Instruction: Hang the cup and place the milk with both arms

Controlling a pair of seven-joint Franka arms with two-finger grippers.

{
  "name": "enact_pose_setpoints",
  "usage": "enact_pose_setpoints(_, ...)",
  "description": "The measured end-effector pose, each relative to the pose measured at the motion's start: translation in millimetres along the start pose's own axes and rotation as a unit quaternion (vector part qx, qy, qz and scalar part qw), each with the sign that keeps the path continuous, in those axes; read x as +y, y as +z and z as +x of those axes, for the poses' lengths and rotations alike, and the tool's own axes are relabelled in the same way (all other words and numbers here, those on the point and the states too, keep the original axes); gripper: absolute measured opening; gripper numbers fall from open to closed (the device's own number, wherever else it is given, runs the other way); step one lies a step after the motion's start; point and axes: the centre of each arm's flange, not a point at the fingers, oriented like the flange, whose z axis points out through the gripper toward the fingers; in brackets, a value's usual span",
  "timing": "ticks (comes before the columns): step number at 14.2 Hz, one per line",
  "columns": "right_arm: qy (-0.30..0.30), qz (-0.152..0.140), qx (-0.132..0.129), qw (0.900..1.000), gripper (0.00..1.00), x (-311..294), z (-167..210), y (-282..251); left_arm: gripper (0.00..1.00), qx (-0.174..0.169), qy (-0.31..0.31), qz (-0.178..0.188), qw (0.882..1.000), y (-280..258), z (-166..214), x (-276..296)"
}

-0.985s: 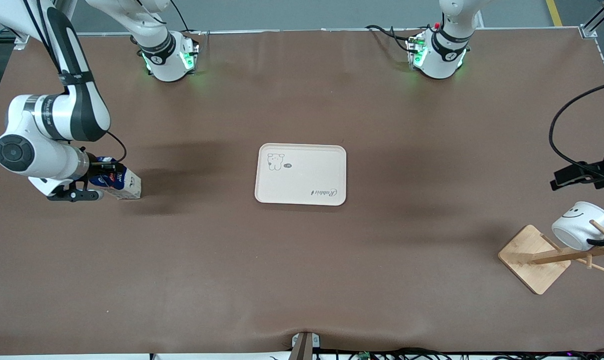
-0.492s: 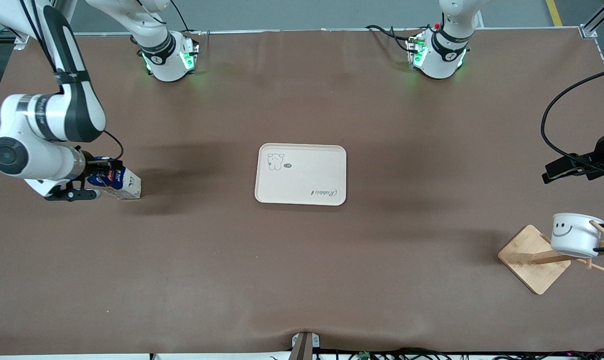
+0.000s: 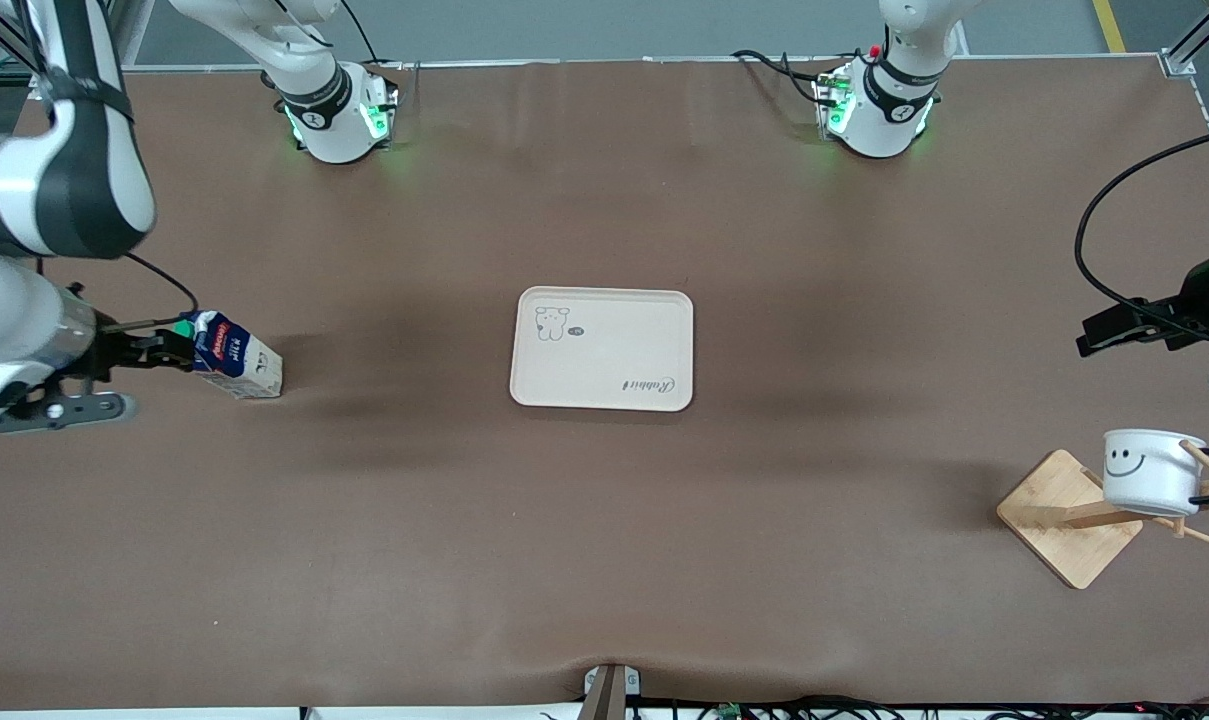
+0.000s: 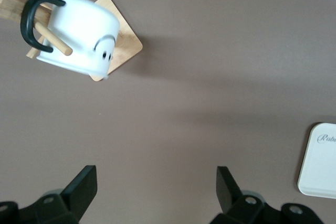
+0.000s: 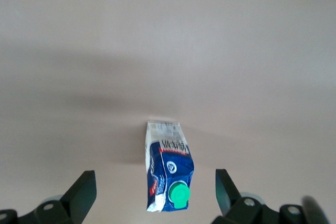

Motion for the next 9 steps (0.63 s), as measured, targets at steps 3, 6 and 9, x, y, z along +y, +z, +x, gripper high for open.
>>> enact_pose_setpoints(3,0.008,0.042,0.019,0.999,1.0,-4,-8,-69,1.0,0.014,0.006,0.012,1.0,-25,-13,13)
enact_pose_setpoints(6,0.006,0.051,0.005,0.999,1.0,-8,-46,-118,1.0,0.012,0.0,0.037,0.999,-44,-30,19)
enact_pose_setpoints(9,0.006,0.06,-0.004,0.998,1.0,-13,-88,-148,1.0,-0.01,-0.01,0.025,1.0,-57,-49,20)
